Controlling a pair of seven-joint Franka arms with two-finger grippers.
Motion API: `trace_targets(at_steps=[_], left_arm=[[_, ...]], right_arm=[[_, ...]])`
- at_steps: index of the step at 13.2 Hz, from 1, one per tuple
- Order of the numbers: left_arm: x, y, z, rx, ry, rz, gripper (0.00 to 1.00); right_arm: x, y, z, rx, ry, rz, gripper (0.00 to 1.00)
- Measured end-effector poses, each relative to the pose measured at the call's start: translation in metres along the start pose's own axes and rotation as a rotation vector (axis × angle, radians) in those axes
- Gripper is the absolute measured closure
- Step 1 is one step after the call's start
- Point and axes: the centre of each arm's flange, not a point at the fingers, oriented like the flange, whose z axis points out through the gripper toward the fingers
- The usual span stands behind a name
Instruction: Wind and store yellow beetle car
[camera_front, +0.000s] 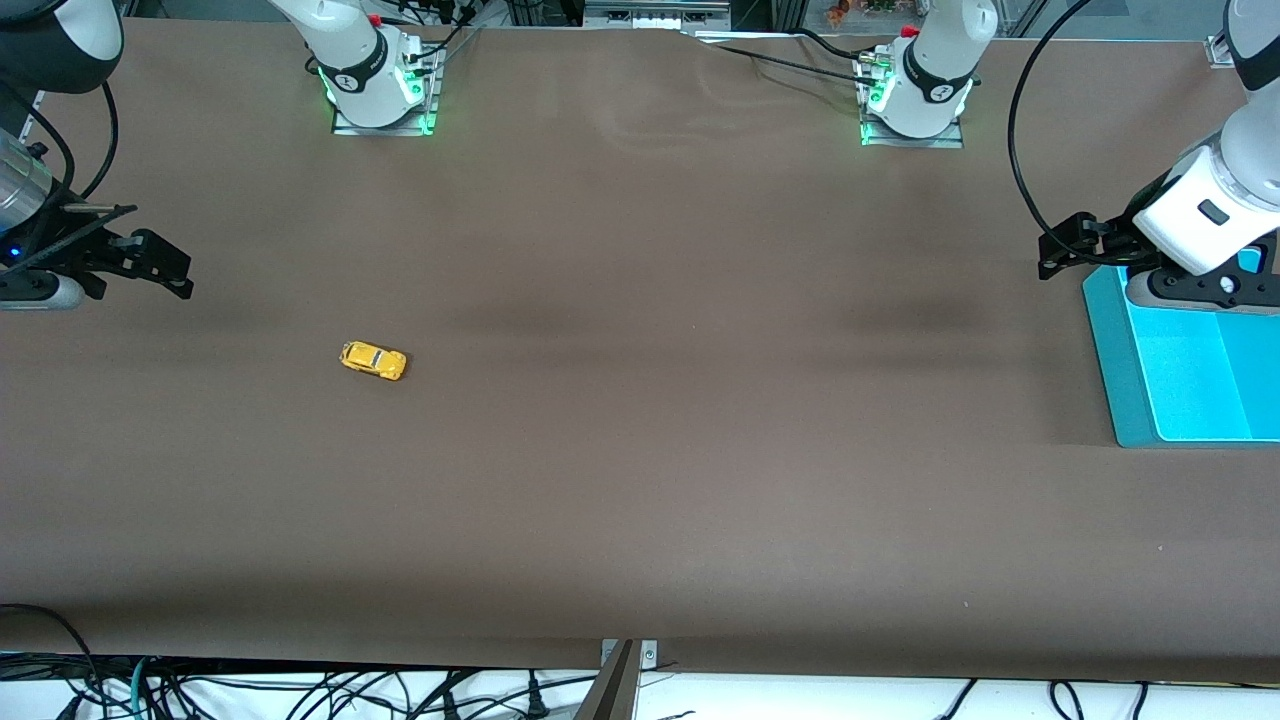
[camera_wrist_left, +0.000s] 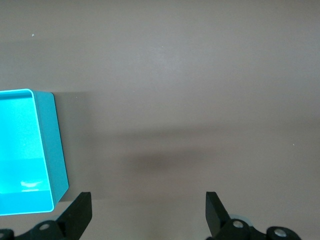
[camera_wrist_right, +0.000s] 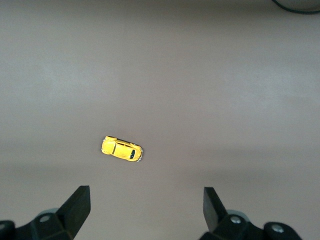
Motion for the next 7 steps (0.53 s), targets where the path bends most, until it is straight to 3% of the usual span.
trace_targets(at_steps=[7], left_arm=[[0.000,-0.033,0.000,-0.004,0.001,-0.055,0.00]], right_arm=[[0.001,0.002,0.001,0.000,-0.001,0.003,0.00]])
